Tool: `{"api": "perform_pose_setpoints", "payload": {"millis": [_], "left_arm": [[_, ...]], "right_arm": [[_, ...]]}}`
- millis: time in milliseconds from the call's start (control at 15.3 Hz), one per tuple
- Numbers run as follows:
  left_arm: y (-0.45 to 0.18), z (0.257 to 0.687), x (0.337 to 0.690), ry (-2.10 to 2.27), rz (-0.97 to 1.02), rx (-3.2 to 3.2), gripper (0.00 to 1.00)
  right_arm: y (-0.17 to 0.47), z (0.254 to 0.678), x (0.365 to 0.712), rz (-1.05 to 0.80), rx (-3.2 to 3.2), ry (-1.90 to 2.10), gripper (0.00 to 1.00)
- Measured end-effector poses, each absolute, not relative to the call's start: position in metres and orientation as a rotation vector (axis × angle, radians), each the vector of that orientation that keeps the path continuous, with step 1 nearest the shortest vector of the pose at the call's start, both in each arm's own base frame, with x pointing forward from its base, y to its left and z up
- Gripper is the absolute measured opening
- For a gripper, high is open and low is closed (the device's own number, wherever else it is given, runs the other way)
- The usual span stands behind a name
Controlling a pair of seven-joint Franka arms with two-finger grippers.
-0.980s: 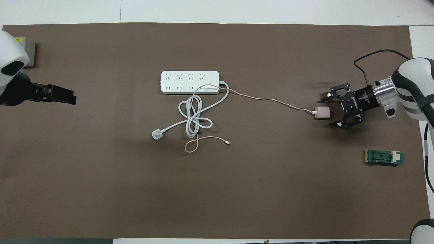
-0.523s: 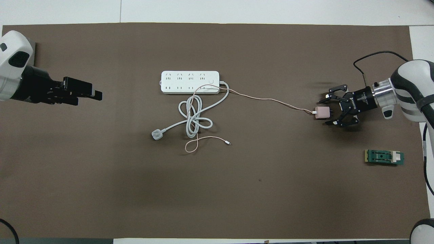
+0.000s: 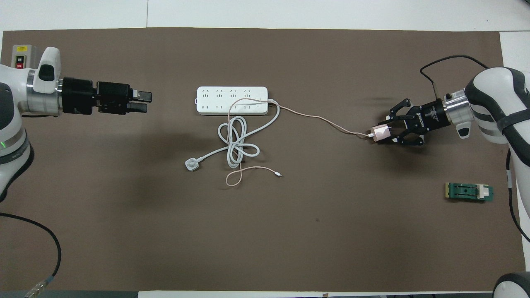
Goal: Plug charger into power strip
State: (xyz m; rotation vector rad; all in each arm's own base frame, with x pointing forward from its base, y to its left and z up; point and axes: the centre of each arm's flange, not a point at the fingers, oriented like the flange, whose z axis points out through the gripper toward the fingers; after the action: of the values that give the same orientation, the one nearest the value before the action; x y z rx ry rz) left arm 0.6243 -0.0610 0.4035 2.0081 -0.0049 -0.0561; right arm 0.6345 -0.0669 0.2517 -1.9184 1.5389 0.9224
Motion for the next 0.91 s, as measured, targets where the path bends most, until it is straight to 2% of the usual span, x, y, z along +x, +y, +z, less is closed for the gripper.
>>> {"api": "perform_pose_setpoints", "payload": {"millis": [196,392,784,915], "left_arm": [[-0.086,0.366,0.611,0.087,-0.119,1.877,1.0],[-0.103,0.362,0.606,0.107,-0.141,1.814,1.0],[-0.182,0.346,0.601,0.155,-0.168,1.731,1.0],[-0.175,0.346,0.604,0.177,-0.159,1.703,1.0]], "right_arm": [[-0.022,0.308,0.652,0.894,-1.923,1.592,0.48],[0.032,0.356,0.666,0.889,-1.903,1.632,0.48],[0.164,0.41,0.681,0.878,-1.767,1.692,0.48],[0.213,0.422,0.678,0.856,-1.73,1.723,0.48]]}}
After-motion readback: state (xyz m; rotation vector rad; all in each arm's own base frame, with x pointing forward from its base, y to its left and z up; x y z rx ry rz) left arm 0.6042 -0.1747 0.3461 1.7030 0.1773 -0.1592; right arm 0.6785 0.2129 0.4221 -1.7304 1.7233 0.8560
